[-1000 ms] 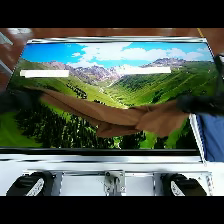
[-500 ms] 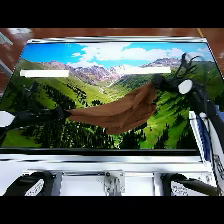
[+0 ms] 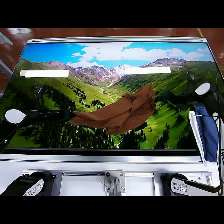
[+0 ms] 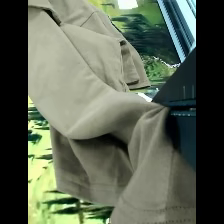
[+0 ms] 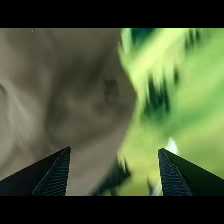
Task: Fold the shirts.
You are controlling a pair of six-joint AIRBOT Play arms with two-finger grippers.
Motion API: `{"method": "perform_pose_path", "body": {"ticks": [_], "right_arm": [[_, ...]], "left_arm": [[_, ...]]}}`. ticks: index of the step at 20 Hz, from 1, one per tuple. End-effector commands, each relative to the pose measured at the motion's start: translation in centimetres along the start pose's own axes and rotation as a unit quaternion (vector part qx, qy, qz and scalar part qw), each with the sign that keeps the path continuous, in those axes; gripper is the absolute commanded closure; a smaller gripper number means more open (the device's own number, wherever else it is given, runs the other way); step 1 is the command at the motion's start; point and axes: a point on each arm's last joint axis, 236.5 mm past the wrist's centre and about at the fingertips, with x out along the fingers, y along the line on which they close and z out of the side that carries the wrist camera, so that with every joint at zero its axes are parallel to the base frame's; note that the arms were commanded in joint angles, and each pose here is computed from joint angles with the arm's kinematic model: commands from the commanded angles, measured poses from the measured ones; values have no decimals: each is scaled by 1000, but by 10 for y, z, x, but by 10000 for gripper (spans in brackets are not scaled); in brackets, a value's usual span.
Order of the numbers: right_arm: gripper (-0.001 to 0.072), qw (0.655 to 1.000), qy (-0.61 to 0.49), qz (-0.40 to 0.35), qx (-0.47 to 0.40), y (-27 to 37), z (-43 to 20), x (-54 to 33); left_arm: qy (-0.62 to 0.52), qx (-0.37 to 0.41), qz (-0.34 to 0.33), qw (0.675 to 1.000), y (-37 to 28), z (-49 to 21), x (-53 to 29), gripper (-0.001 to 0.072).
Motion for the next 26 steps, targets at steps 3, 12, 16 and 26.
{"method": "perform_pose_path", "body": {"ticks": [3,12,16,26], "right_arm": [[41,984,92,83,126,5,-72,45],[44,974,87,135,160,56,-76,106],[647,969,79,167,162,76,-68,99],[647,890,-229,299,-257,197,-5,-283]], "left_arm": [[1,1,-2,1000,0,0,1,667],[17,2,-6,1000,-3,-8,0,667],[16,2,-5,1000,-2,-7,0,667],[-222,170,-24,960,-120,142,-209,667]]}}
